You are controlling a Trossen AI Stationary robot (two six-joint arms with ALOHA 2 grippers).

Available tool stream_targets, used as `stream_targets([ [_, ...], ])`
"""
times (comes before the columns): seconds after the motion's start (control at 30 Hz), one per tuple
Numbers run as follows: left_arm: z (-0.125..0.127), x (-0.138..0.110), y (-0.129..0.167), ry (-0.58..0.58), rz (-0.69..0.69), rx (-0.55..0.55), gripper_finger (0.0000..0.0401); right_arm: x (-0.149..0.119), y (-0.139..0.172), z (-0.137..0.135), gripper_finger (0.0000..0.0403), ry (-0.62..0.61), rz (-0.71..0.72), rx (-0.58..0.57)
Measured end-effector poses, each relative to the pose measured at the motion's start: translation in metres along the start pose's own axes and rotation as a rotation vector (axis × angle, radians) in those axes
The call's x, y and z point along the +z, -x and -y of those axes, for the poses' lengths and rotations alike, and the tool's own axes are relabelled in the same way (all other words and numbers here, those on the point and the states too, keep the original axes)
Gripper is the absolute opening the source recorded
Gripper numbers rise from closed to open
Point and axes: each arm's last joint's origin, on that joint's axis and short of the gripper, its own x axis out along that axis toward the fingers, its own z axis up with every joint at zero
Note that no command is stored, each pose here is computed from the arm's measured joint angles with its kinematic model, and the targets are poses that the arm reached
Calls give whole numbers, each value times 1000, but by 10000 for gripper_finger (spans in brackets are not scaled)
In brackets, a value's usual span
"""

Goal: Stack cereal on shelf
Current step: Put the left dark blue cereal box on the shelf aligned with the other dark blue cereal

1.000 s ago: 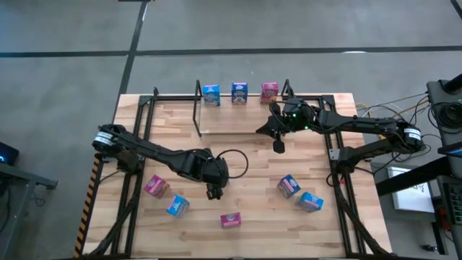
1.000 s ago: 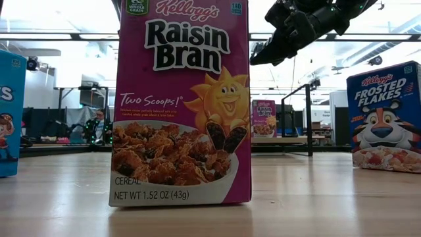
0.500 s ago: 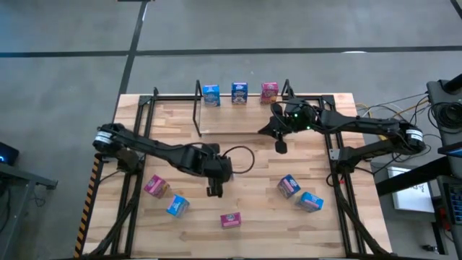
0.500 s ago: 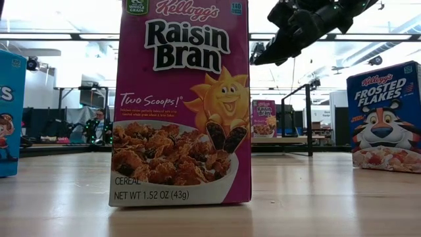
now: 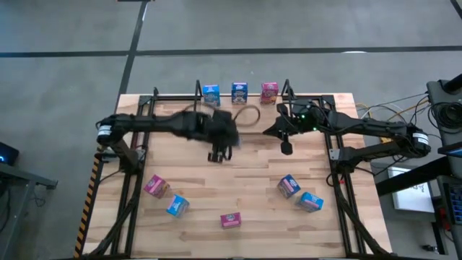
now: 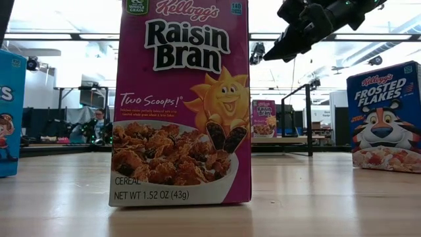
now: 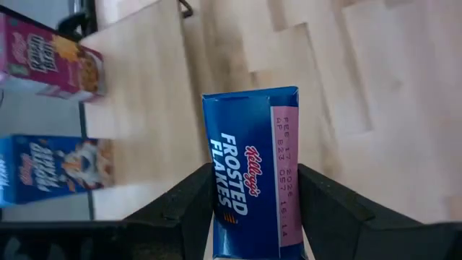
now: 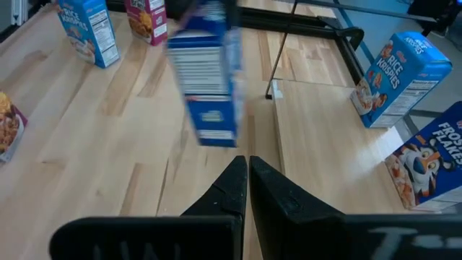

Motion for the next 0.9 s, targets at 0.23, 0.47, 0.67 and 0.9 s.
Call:
stream_targets([
  [0.23,-62,-19,-11,-18,67,15,166,-2,0,-1,9,-14,-1,0],
  [0.47,-109,-42,-33,37,118,-2,166,-3,0,-1,9,-29,-6,2],
  [0.67,-128,-57,-55,78,72,-1,166,-4,-1,-1,9,-33,-9,3],
  [0.9,-144,-47,-65,120,75,-6,166,-4,-1,-1,9,-42,-11,-4],
])
